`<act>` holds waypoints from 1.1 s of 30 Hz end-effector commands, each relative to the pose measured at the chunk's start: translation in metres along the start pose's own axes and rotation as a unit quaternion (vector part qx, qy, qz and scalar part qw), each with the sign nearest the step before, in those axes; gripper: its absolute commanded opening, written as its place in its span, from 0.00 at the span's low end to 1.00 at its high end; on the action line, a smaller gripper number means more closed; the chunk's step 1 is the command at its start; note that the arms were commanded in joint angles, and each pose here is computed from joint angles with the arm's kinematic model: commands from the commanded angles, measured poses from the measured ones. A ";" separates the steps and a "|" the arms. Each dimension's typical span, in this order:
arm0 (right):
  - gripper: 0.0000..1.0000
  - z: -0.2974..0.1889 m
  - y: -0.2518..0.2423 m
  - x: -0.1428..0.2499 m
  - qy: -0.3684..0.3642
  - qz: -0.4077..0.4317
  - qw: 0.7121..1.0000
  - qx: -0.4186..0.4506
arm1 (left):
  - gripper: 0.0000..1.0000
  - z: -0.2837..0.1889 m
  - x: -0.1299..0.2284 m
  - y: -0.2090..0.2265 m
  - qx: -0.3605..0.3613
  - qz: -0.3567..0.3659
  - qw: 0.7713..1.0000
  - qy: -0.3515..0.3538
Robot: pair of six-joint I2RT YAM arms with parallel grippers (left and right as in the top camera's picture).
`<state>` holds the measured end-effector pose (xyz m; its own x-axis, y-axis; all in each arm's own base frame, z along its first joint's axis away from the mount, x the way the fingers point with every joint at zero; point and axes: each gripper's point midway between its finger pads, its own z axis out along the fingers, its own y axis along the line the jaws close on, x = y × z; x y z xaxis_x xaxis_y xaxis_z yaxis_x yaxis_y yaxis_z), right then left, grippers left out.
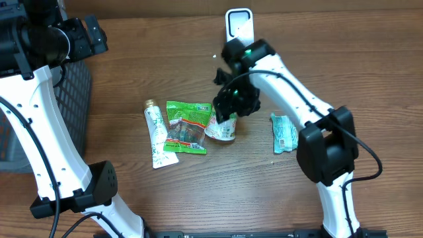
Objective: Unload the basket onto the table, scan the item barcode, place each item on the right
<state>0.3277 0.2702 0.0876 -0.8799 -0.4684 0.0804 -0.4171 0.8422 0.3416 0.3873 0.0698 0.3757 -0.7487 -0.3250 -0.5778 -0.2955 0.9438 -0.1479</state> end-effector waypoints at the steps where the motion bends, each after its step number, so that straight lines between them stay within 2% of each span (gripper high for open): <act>1: 0.74 -0.015 -0.002 0.004 -0.018 0.026 0.996 0.083 | 1.00 -0.001 0.000 0.003 -0.006 -0.007 1.000 -0.001; 5: 0.74 -0.017 -0.016 0.017 -0.002 0.068 0.989 0.133 | 1.00 -0.001 0.000 0.003 -0.006 -0.007 1.000 -0.001; 9: 0.77 -0.018 -0.015 0.006 -0.024 0.064 0.989 0.130 | 1.00 -0.001 0.000 0.003 -0.006 -0.007 1.000 -0.001; 15: 0.87 -0.025 -0.007 -0.045 -0.126 0.045 0.985 0.111 | 1.00 -0.001 0.000 0.003 -0.006 -0.007 1.000 -0.001; 19: 1.00 -0.034 -0.016 -0.077 -0.206 0.110 0.963 0.136 | 1.00 -0.001 0.000 0.003 -0.006 -0.007 1.000 -0.001; 24: 1.00 -0.025 -0.035 -0.089 -0.243 0.208 0.931 0.176 | 1.00 -0.001 0.000 0.003 -0.006 -0.007 1.000 -0.001; 30: 1.00 0.006 -0.036 -0.087 -0.221 0.240 0.928 0.181 | 1.00 -0.001 0.000 0.003 -0.006 -0.007 1.000 -0.001; 33: 0.95 0.011 -0.033 -0.083 -0.213 0.235 0.930 0.188 | 1.00 -0.001 0.000 0.003 -0.006 -0.007 1.000 -0.001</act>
<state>0.4115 0.2789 0.0604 -0.9681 0.0242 -0.2494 0.0206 0.9996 0.0169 0.3874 0.0698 0.3757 -0.7486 -0.3246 -0.5782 -0.2954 0.9439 -0.1475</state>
